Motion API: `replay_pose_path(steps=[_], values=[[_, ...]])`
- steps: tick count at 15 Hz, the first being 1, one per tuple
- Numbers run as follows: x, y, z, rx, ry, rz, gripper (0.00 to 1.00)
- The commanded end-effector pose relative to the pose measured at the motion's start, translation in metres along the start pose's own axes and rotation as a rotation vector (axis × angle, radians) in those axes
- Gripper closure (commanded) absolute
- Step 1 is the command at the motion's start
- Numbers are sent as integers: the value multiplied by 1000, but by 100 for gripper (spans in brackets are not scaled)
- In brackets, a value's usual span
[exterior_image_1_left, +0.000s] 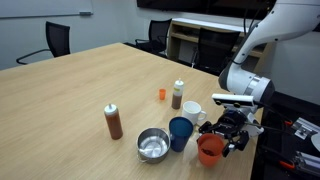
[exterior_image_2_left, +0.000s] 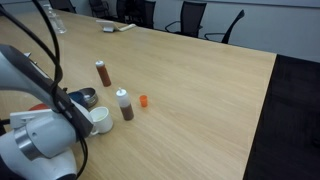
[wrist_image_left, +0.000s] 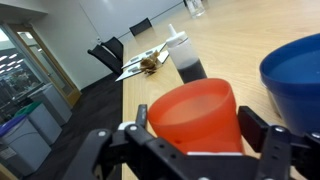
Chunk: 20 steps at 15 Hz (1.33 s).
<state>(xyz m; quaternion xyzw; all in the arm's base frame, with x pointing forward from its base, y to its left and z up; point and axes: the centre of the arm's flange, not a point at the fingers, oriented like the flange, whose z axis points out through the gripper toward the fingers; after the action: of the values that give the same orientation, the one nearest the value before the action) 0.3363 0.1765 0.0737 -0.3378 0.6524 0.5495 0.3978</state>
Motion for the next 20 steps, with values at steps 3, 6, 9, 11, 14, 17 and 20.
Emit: replay_pose_path(steps=[3,6,9,11,14,17,20], values=[[-61,9,-8,93,123,31,36],[-88,2,-4,134,175,70,36],[-107,6,3,180,238,108,36],[-113,11,8,189,272,130,36],[-118,25,16,180,294,144,36],[-120,42,21,152,271,117,36],[-124,58,24,149,261,98,36]])
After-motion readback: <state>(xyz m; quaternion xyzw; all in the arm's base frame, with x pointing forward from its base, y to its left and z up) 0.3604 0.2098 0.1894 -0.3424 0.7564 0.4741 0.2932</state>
